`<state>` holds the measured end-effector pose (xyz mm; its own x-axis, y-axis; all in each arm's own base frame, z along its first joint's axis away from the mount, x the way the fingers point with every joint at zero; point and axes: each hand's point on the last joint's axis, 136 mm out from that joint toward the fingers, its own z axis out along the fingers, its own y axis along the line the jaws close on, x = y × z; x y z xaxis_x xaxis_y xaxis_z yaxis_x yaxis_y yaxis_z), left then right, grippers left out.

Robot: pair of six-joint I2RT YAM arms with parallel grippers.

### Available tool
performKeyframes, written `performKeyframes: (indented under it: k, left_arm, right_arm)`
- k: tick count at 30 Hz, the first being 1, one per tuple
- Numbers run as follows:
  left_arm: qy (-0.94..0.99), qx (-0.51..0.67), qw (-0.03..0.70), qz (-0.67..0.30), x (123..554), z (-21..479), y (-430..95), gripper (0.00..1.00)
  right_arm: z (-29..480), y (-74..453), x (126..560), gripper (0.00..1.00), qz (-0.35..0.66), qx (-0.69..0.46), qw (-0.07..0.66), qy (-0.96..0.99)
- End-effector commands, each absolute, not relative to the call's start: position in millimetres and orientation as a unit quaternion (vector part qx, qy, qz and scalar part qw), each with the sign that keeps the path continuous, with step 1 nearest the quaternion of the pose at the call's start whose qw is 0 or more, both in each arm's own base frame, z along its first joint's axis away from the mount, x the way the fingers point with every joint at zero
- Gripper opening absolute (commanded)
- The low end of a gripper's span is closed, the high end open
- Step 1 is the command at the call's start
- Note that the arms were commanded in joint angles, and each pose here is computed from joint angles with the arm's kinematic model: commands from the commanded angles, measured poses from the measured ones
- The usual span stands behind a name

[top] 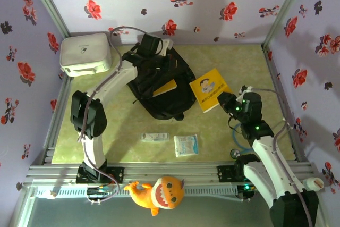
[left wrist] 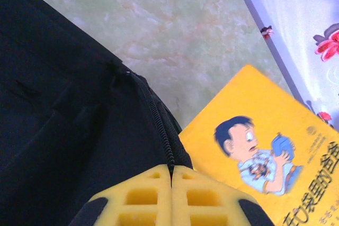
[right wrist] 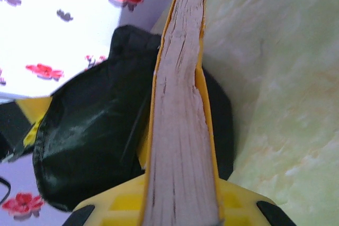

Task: Pack the student bag
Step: Place the book in the student bag.

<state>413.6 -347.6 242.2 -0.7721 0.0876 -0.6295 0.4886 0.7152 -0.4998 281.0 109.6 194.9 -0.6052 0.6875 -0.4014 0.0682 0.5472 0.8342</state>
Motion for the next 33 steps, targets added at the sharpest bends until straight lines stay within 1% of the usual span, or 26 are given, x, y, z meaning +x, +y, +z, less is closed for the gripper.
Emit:
performKeyframes:
  k: [1, 4, 7, 18, 25, 33]
  left_arm:
    - [0.85, 0.179, 0.315, -0.384, 408, 270, -361, 0.0]
    - [0.843, 0.182, 0.315, -0.397, 407, 274, -364, 0.0]
    - [0.835, 0.186, 0.318, -0.408, 405, 280, -366, 0.0]
    - [0.789, 0.206, 0.347, -0.463, 394, 331, -374, 0.0]
    - [0.768, 0.216, 0.36, -0.484, 386, 349, -375, 0.0]
    - [0.77, 0.214, 0.357, -0.484, 386, 340, -374, 0.0]
  right_arm:
    - [223, 136, 279, 0.08, 0.462, 0.186, 0.395, 0.772]
    - [218, 154, 276, 0.08, 0.48, 0.177, 0.38, 0.77]
    - [223, 164, 280, 0.08, 0.503, 0.185, 0.376, 0.756]
    - [226, 190, 314, 0.08, 0.536, 0.223, 0.355, 0.733]
    - [220, 214, 323, 0.07, 0.512, 0.209, 0.348, 0.757]
    - [192, 235, 342, 0.07, 0.49, 0.23, 0.324, 0.776]
